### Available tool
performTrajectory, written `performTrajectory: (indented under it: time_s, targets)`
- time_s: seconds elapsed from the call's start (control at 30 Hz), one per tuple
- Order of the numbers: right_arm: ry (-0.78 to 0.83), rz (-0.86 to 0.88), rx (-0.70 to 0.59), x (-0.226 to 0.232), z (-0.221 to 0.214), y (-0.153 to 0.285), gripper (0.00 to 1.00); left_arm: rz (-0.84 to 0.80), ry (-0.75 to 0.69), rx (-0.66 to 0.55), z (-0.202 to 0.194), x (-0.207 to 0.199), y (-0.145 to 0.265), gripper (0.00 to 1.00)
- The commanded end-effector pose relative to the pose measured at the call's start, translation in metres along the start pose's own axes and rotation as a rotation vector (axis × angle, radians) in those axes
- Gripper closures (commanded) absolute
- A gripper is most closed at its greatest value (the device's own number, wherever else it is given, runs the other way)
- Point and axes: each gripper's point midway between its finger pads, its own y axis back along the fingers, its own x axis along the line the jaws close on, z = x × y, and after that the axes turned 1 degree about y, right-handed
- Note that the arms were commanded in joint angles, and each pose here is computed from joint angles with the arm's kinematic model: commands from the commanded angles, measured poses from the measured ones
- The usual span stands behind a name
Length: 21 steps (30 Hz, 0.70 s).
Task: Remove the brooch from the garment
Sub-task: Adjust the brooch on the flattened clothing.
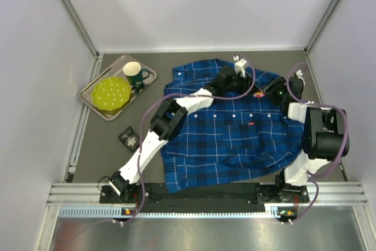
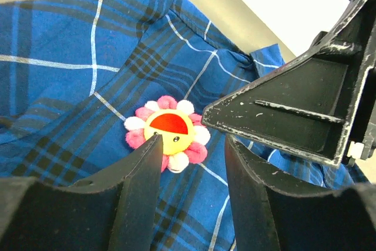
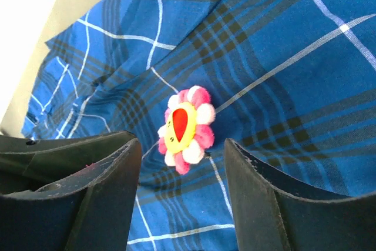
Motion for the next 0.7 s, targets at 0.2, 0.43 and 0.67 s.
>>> performTrajectory:
  time_s: [0.2,0.43,0.67]
  targets:
    - [0.052,0.078,0.052,0.011,0.004,-0.023,0.50,-0.002,0.059,-0.034,-0.004,0.005,-0.013,0.49]
    - [0.042,0.134,0.059,0.019,0.005,-0.030,0.56,0.018,0.077,-0.005,-0.016,0.012,-0.013,0.50]
    - [0.095,0.193,0.038,0.030,0.011,-0.028,0.57,0.030,0.072,0.011,-0.020,0.014,-0.011,0.50]
